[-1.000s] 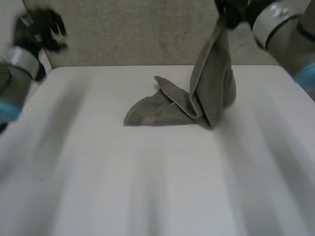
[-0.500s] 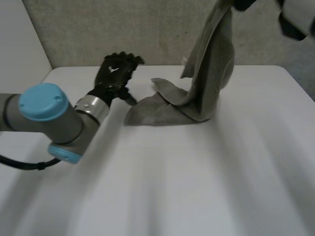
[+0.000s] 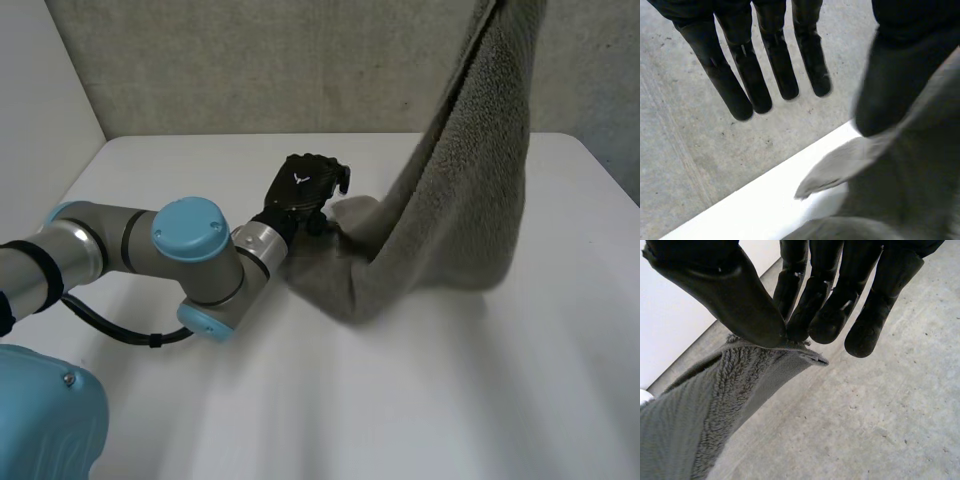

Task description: Fold the towel.

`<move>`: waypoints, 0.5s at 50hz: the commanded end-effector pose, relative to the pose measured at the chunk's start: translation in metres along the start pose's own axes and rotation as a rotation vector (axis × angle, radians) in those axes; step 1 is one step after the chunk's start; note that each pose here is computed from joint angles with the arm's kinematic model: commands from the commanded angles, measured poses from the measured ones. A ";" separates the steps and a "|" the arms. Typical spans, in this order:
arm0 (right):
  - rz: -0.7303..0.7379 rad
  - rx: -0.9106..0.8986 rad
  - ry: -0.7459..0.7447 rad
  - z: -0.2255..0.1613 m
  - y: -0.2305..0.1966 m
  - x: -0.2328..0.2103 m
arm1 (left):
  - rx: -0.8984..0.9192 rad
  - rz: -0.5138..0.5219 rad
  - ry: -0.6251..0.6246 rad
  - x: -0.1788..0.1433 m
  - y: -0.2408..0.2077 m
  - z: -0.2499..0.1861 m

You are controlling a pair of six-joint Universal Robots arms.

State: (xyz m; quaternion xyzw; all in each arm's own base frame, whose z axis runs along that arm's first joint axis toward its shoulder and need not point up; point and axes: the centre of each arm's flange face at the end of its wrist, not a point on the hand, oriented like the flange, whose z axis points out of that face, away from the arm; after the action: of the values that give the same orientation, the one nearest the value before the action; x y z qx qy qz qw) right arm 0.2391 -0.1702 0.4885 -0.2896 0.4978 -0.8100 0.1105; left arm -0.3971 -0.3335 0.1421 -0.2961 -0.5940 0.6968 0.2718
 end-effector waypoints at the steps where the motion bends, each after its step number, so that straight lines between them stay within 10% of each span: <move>1: -0.002 -0.034 0.007 -0.002 0.010 0.002 | 0.014 -0.160 0.004 -0.002 0.004 0.007; 8: -0.007 -0.071 0.027 0.001 0.022 0.008 | 0.010 -0.320 0.060 0.021 0.002 0.004; 25: -0.010 -0.145 0.060 0.000 0.051 0.017 | -0.048 -0.181 0.156 0.001 -0.014 -0.014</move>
State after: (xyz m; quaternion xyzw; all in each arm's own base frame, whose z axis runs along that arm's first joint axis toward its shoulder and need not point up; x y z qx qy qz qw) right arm 0.2211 -0.2023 0.4556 -0.2750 0.5528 -0.7834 0.0713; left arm -0.4053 -0.3094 0.1532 -0.2711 -0.6169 0.6224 0.3982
